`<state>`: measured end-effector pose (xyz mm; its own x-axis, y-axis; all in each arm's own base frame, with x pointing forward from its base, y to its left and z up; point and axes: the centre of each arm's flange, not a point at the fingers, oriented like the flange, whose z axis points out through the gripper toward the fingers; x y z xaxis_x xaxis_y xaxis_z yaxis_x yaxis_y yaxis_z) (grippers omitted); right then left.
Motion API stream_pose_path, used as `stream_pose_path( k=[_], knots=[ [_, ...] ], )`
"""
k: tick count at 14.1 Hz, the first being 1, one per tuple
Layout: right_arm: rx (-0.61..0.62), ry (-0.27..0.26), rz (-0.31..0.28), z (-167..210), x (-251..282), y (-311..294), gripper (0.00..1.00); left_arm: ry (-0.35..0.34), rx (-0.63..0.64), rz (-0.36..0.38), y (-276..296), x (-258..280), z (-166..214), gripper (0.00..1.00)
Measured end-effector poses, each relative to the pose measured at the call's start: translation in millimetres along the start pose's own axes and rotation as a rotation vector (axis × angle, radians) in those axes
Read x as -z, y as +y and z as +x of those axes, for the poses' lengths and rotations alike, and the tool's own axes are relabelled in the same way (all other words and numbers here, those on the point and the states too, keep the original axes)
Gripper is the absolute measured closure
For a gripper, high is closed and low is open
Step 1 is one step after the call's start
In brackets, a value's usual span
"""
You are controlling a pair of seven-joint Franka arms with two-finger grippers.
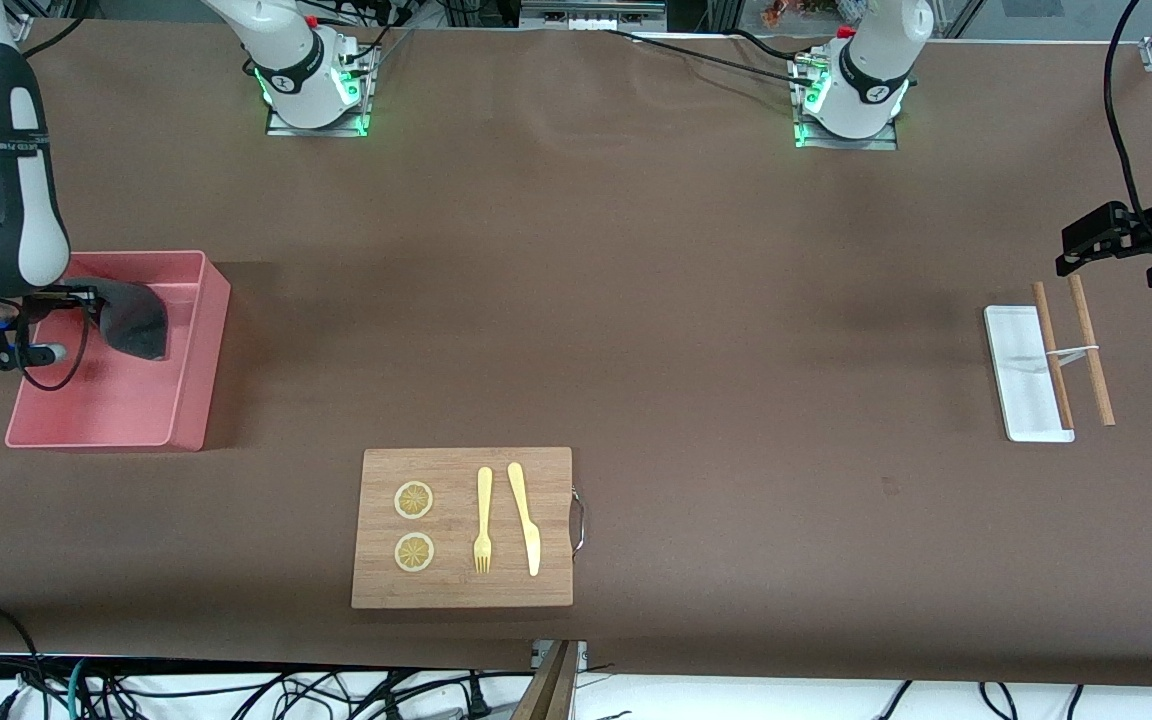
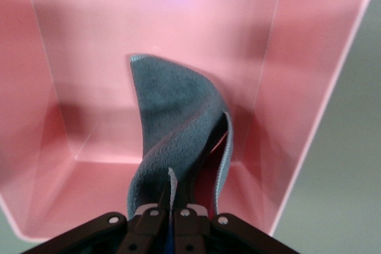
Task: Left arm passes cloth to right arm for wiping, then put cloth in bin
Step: 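Lower the cloth into the pink bin and open the right gripper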
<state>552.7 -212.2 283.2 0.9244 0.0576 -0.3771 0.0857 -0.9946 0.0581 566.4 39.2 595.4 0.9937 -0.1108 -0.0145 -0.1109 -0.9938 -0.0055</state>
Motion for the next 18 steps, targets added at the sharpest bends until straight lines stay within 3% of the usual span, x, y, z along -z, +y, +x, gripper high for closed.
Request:
stream_pose_path(
  k=[9,10,14,18],
  knots=[
    [-0.035,0.040,0.053,23,-43,-13,0.98,-0.012,0.000,-0.006,1,-1,-1,0.00],
    [-0.037,0.044,0.054,25,-45,-15,0.93,-0.012,0.000,-0.008,1,-1,-1,0.00],
    [-0.037,0.063,0.047,29,-39,-16,0.54,-0.011,0.000,-0.009,1,-1,-1,0.00],
    [-0.034,0.134,0.035,31,12,-12,0.13,-0.011,0.002,-0.009,0,-1,-1,0.00]
  ],
)
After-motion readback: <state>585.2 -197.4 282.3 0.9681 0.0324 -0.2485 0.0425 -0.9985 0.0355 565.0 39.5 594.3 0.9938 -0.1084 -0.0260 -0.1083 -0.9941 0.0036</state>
